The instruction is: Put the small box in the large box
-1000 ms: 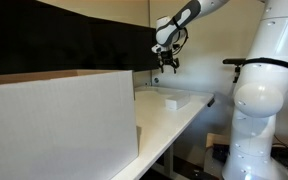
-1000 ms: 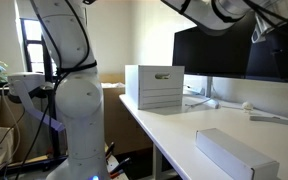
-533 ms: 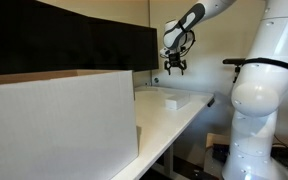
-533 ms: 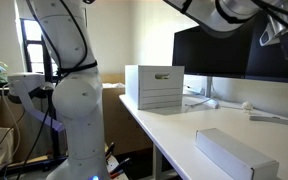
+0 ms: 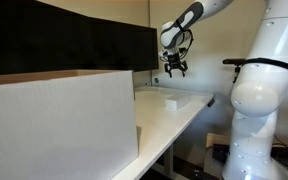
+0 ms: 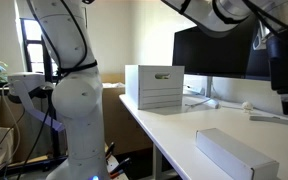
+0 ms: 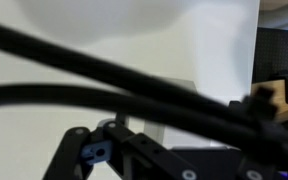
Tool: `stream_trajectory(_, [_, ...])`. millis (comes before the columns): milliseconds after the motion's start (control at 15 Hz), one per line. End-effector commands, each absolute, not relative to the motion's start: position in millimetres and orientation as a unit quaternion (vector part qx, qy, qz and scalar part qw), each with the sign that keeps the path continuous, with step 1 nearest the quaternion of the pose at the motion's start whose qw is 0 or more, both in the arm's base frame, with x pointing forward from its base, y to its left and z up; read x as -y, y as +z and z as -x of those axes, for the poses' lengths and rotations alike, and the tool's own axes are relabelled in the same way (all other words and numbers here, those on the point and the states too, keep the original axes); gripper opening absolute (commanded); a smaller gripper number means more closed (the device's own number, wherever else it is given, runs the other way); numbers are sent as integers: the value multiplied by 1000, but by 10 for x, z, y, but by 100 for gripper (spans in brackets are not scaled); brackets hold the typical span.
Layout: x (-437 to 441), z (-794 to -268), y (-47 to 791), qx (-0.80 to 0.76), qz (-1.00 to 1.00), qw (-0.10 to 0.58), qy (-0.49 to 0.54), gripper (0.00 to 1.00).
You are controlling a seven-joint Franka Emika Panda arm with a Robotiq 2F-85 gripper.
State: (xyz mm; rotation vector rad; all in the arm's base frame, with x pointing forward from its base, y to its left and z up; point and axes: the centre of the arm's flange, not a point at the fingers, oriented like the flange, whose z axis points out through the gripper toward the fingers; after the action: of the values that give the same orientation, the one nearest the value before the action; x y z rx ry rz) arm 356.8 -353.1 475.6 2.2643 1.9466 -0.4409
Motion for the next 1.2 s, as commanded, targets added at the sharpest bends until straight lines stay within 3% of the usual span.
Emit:
stream_trajectory(0, [3324,-3448,4735,-596,-788,49,-145,100])
stream_trajectory(267, [3216,-3123,4725,-539,-831,29,-135,100])
stream_trajectory(333, [3356,-3392,4676,-561,-813,25,-155,100])
stream_trajectory(1133, [2990,-3457,4535,-581,-800,38,-142,100])
